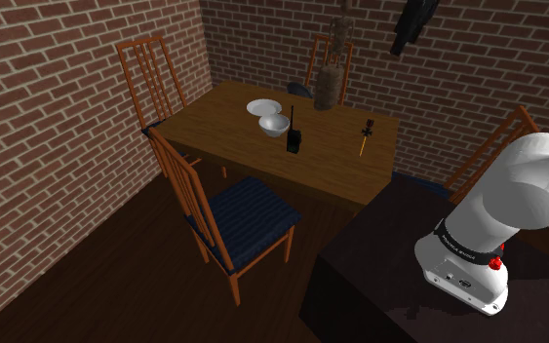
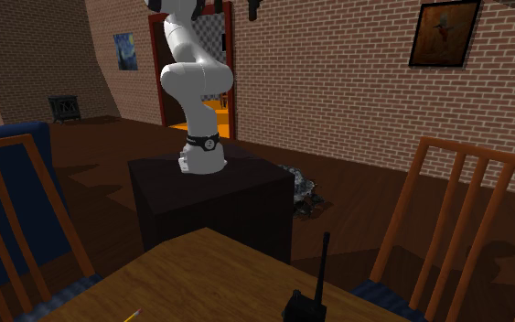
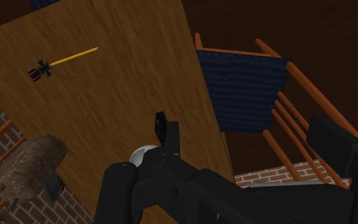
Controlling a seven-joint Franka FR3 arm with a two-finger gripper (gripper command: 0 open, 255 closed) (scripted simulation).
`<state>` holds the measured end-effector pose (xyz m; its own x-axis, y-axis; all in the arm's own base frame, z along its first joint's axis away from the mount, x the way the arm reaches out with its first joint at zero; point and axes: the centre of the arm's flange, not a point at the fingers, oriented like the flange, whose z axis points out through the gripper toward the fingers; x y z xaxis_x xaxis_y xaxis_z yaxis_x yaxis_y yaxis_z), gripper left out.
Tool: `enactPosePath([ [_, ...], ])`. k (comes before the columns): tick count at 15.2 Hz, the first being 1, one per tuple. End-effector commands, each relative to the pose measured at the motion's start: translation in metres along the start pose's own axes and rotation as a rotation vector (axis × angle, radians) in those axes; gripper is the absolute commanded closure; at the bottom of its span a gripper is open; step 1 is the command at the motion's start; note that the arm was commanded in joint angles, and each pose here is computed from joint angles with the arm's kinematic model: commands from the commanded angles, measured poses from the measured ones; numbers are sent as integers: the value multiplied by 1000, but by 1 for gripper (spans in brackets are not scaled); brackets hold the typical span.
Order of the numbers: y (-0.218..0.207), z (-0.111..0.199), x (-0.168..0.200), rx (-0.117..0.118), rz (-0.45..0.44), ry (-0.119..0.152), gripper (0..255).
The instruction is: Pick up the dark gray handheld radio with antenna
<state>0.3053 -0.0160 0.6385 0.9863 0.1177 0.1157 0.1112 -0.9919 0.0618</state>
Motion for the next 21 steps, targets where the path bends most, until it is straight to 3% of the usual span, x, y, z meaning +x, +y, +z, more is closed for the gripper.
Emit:
enactPosePath([
  [1, 0, 0, 0, 0, 0, 0, 0],
  [21, 84, 216, 131, 74, -142, 28, 0],
])
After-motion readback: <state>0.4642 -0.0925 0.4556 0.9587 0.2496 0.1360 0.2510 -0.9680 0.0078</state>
